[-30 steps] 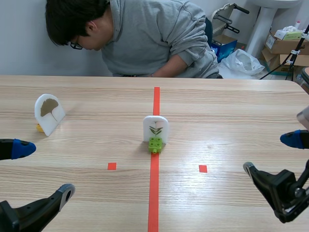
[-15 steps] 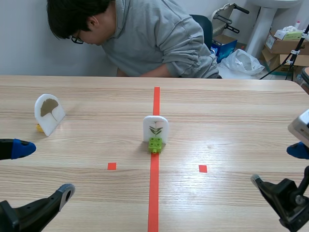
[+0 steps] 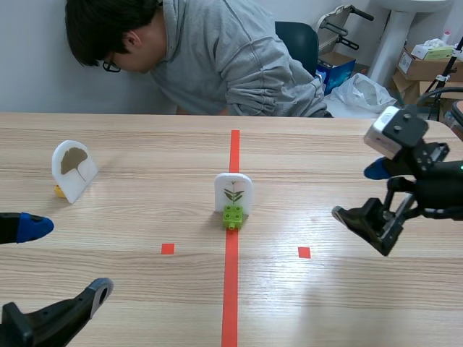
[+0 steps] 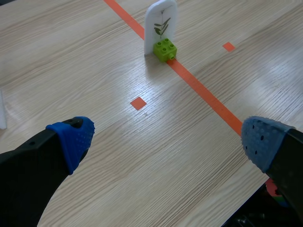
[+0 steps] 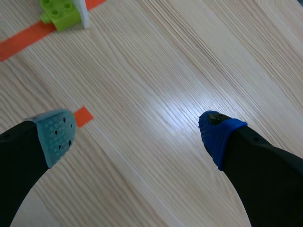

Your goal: Do the leaf sorting experiment

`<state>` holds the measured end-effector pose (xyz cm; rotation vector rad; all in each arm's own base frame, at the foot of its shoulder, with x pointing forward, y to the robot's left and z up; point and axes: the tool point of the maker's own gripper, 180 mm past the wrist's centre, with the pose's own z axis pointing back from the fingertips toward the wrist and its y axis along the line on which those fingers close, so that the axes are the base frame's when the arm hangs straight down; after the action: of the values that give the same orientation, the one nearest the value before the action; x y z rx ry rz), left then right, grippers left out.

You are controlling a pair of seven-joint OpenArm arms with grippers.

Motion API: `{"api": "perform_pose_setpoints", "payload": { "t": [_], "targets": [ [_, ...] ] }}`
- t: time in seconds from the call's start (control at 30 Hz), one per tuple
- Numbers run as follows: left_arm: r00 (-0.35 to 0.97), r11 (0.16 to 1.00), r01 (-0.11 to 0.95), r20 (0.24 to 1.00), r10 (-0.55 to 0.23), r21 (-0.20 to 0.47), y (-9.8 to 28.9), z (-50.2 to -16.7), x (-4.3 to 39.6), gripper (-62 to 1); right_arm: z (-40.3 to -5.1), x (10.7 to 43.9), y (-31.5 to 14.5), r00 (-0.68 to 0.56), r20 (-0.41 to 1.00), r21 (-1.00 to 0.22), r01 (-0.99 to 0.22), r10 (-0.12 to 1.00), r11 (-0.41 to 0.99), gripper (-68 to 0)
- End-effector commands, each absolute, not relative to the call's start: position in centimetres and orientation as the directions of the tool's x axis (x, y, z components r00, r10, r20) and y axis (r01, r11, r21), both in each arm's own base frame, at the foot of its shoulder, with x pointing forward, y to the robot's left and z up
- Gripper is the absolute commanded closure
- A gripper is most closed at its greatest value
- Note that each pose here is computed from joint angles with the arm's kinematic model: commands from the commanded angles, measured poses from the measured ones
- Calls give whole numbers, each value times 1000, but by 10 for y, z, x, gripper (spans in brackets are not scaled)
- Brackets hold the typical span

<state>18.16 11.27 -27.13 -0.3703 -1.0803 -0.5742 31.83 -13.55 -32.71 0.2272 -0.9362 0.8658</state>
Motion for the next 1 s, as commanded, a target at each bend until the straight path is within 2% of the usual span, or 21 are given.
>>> {"api": "perform_pose_setpoints", "payload": {
  "t": [0.0,0.33,0.67,0.83,0.97],
  "targets": [
    [340,806,591,915,-219,-27,108,-266,183,-623,-311,335,-126,235,807,-211,-742,541,637,-525],
    [356,840,539,922,-153,-68,107,-266,184,-623,-328,371,-62,151,807,-213,-827,571,520,-525],
    [362,841,536,919,-153,-71,107,-268,183,-623,-351,374,6,126,807,-180,-878,577,443,-525],
    [362,841,536,919,-154,-71,107,-268,183,-623,-352,370,26,117,820,-161,-892,560,422,-525],
    [362,841,536,919,-154,-71,107,-268,183,-623,-348,372,31,110,830,-165,-888,547,430,-453]
  ]
}}
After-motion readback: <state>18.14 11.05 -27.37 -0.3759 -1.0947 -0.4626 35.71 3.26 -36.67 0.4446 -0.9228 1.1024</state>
